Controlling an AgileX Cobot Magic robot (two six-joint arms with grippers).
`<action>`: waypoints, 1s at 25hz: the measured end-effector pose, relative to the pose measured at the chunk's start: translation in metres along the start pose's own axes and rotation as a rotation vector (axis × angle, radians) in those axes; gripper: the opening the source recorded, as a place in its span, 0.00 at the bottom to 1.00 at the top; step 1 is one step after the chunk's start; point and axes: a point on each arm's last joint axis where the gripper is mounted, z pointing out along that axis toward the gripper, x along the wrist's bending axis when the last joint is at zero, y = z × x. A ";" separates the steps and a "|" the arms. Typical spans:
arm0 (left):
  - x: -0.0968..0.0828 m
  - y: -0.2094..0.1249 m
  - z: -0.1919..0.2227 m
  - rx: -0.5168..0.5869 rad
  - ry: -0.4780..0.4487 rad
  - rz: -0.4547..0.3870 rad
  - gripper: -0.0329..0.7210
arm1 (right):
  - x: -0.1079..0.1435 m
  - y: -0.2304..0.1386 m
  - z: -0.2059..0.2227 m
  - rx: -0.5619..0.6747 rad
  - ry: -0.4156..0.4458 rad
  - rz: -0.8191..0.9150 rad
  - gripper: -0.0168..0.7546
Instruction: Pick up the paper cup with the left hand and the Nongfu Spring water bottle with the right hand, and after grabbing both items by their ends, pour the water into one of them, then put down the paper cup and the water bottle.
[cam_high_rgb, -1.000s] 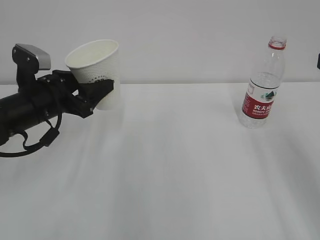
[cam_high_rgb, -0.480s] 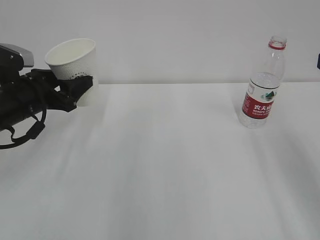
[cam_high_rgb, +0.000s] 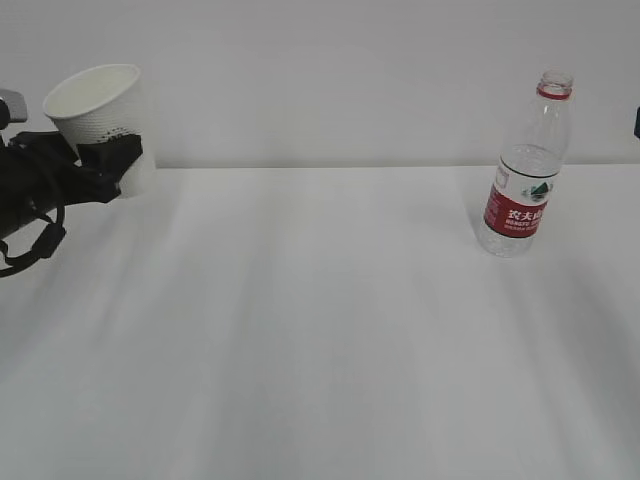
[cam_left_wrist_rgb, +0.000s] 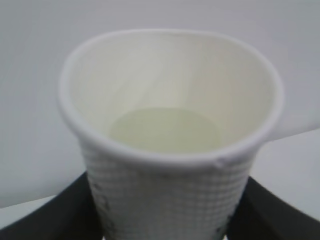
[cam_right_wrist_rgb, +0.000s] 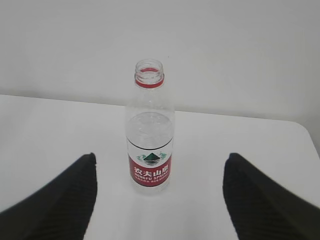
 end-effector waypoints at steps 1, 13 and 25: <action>0.004 0.000 -0.001 0.000 0.015 -0.003 0.66 | 0.000 0.000 0.000 0.000 0.000 0.000 0.78; 0.037 0.000 -0.011 -0.010 0.155 -0.023 0.65 | 0.000 0.000 0.000 0.000 0.000 0.000 0.78; 0.050 -0.035 -0.009 0.043 0.242 -0.077 0.65 | 0.000 0.000 0.000 0.000 0.000 0.000 0.78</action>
